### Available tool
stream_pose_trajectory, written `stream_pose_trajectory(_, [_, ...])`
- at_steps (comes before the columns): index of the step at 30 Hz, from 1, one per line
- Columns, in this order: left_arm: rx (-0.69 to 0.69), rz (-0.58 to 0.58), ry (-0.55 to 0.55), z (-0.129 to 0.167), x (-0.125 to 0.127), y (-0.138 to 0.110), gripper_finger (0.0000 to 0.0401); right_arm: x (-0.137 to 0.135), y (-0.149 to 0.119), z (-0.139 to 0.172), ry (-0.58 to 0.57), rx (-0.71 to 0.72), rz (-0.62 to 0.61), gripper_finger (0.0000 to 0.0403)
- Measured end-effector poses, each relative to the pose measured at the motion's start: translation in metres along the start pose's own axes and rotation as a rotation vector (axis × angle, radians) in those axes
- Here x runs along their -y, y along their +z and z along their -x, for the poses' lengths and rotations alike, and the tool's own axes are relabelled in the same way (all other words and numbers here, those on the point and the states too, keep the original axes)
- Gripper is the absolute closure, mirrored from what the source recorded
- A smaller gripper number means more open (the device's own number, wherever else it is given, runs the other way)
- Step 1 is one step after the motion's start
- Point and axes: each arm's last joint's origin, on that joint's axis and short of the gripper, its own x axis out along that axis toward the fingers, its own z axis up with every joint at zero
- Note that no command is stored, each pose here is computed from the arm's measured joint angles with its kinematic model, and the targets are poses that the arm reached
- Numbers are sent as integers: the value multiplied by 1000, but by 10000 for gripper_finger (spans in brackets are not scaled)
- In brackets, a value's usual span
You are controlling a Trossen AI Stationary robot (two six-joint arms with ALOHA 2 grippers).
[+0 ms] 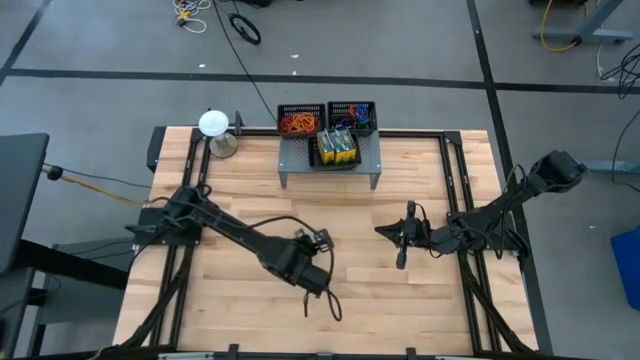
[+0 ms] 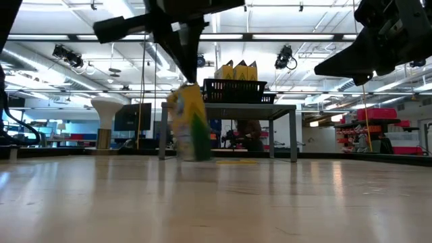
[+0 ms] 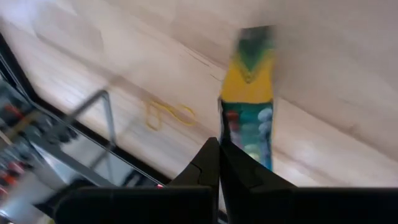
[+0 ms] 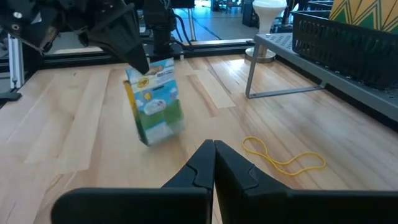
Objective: Pick & Place Office Desk Supplies
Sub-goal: Put the crayon box into the bottom black basket on the shelf
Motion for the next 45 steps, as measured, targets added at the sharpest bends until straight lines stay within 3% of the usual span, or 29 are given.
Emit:
stream_pose_trajectory(11, [30,-233,18,-14,-2,14,395,0,-1,0,-2,-7,3,394])
stream_pose_trajectory(19, [16,-313,34,-18,-6,12,396,0,-1,0,-3,-11,7,394])
stream_pose_trajectory(39, [121,-275,41,-38,-32,2,381,0,-1,0,-3,-11,10,394])
stream_pose_trajectory(45, [147,-215,90,-37,-37,7,352,0,-1,0,-3,-11,10,394])
